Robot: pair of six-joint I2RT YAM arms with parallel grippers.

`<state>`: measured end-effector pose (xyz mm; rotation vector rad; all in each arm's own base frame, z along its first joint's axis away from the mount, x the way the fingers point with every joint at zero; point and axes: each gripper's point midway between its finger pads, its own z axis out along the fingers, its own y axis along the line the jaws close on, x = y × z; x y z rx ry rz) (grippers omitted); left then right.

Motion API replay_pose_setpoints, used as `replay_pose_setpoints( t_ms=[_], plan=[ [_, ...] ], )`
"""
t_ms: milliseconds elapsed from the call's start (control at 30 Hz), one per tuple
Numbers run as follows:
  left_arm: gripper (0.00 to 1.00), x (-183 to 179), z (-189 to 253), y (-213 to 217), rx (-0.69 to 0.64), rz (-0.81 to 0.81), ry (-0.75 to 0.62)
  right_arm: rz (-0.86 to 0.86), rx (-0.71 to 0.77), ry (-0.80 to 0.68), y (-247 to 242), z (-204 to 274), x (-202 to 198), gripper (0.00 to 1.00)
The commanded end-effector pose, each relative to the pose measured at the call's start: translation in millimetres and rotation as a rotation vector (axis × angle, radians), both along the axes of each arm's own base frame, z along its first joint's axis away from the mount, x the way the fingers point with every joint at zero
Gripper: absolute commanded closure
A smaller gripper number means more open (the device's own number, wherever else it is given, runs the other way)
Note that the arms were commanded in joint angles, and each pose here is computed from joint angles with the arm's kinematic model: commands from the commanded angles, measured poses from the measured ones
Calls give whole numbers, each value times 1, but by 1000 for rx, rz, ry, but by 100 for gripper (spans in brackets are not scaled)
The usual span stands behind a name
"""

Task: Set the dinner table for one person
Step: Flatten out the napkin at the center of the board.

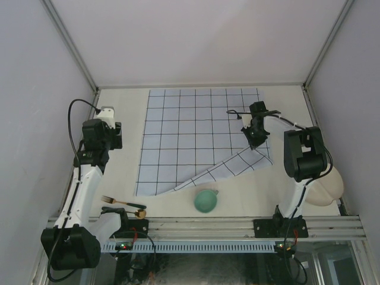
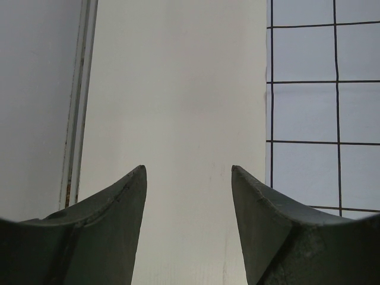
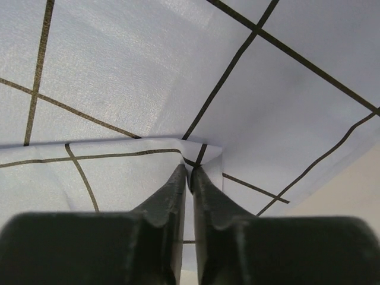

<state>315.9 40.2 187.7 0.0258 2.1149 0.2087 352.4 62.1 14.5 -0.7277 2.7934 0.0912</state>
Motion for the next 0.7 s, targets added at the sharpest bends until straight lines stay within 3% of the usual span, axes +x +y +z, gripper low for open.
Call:
replay_pose_setpoints(
  t_ms=[0, 200, 467, 500, 633, 667],
  plan=[
    [37, -1, 2, 3, 12, 5, -25, -12, 16, -48, 0, 11, 14, 100],
    [37, 3, 0, 3, 12, 5, -13, -70, 57, -90, -13, 49, 7, 100],
    [37, 8, -2, 3, 15, 0, -5, -47, 126, -90, -29, 119, -68, 100],
    [37, 9, -3, 2, 12, -3, 3, -23, 134, -61, -28, 119, -83, 94],
    [37, 10, -5, 2, 12, -6, 8, 85, 197, 70, -17, 122, -134, 44],
    [37, 10, -5, 2, 11, -7, 8, 115, 211, 117, -14, 121, -150, 38]
  ],
)
